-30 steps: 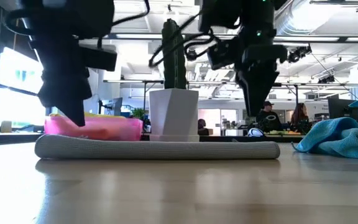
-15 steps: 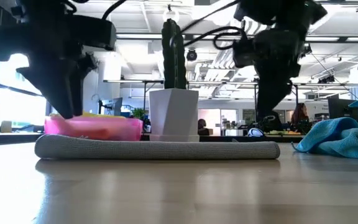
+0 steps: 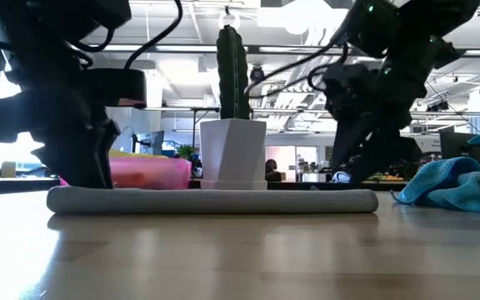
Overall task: Fold microfiber towels
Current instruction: Fold the gray microfiber towel
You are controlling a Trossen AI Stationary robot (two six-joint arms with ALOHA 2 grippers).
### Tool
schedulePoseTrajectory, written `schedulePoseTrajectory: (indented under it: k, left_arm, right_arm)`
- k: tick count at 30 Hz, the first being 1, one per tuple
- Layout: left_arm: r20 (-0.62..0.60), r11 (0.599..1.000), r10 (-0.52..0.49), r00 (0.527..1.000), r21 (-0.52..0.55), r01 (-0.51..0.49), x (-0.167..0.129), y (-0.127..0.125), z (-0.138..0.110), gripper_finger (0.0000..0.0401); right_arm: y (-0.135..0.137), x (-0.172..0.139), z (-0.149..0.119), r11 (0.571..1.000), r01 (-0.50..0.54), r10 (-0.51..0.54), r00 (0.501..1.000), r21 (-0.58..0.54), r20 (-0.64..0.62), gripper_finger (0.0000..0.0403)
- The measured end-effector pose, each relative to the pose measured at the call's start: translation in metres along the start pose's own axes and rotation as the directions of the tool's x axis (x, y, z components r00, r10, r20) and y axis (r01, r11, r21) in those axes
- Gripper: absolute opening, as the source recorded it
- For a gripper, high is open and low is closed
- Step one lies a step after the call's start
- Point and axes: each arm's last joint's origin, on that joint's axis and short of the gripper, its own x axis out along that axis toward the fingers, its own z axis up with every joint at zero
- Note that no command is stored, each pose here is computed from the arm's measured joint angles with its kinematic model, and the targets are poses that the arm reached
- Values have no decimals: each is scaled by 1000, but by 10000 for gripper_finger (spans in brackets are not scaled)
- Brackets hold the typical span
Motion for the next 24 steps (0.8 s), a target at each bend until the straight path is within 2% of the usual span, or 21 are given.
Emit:
schedulePoseTrajectory:
  k: [4, 11, 18, 24]
  left_arm:
    - [22, 999, -1, 1000, -36, 2, 1, -4, -1, 111]
    - [54, 998, -31, 998, -44, 34, 0, -12, -3, 100]
    - [88, 995, -52, 995, -75, 58, 2, -15, 0, 97]
    - [107, 993, -76, 991, -84, 85, 2, -17, 2, 97]
  right_arm:
    - [-4, 14, -2, 996, 36, -34, 999, 85, -19, 230]
    - [-5, 35, -4, 996, 45, -42, 998, 79, -39, 231]
    - [8, 38, -8, 1000, 3, -3, 1000, -9, -3, 227]
    - [11, 41, -16, 999, 36, -35, 999, -33, 29, 195]
